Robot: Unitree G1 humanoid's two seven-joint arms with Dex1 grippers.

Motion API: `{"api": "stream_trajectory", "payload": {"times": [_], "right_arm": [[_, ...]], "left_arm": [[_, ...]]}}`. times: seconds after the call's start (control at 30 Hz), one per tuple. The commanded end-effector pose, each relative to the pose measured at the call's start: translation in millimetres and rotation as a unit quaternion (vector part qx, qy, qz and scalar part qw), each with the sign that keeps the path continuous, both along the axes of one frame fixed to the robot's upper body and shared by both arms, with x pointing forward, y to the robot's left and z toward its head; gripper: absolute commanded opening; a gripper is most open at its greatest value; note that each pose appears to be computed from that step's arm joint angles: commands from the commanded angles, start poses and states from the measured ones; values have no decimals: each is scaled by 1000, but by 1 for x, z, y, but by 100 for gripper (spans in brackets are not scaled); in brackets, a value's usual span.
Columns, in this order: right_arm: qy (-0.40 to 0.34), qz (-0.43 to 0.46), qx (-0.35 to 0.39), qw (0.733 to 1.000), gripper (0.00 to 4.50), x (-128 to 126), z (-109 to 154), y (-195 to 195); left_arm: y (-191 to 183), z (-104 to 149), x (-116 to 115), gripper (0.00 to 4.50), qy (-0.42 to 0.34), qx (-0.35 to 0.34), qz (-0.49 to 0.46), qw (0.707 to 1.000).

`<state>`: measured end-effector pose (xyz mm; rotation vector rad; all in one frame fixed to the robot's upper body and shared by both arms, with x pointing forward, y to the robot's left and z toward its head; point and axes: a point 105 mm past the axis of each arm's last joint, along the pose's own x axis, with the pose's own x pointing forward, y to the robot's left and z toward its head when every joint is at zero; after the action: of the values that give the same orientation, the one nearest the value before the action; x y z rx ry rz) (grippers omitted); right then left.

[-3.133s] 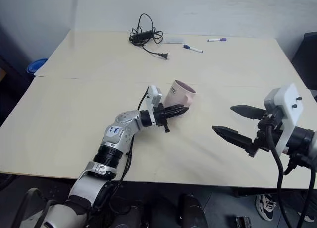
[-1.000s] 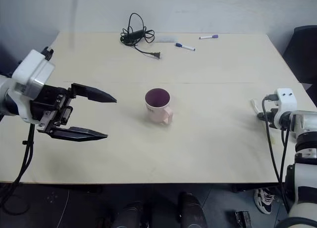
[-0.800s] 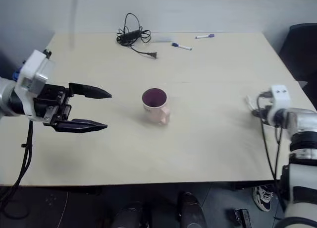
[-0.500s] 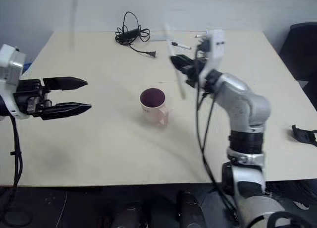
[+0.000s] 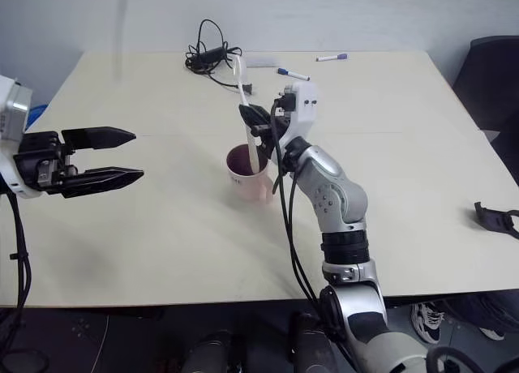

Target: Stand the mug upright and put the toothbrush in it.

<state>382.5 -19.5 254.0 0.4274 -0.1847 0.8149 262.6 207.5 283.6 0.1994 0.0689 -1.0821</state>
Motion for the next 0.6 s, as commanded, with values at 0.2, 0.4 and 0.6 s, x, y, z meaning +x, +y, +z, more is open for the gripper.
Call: {"api": "stream_trajectory", "payload": {"times": [0.2, 0.4, 0.6], "right_arm": [[-68, 13, 3, 998, 177, -14, 17, 3], [-124, 95, -122, 980, 374, -67, 28, -46], [-90, 220, -320, 917, 374, -121, 31, -124]], "left_arm": [[-9, 12, -3, 450, -31, 0, -18, 999], [-6, 9, -5, 450, -16, -13, -30, 999], [4, 5, -1, 450, -14, 1, -30, 999]]}}
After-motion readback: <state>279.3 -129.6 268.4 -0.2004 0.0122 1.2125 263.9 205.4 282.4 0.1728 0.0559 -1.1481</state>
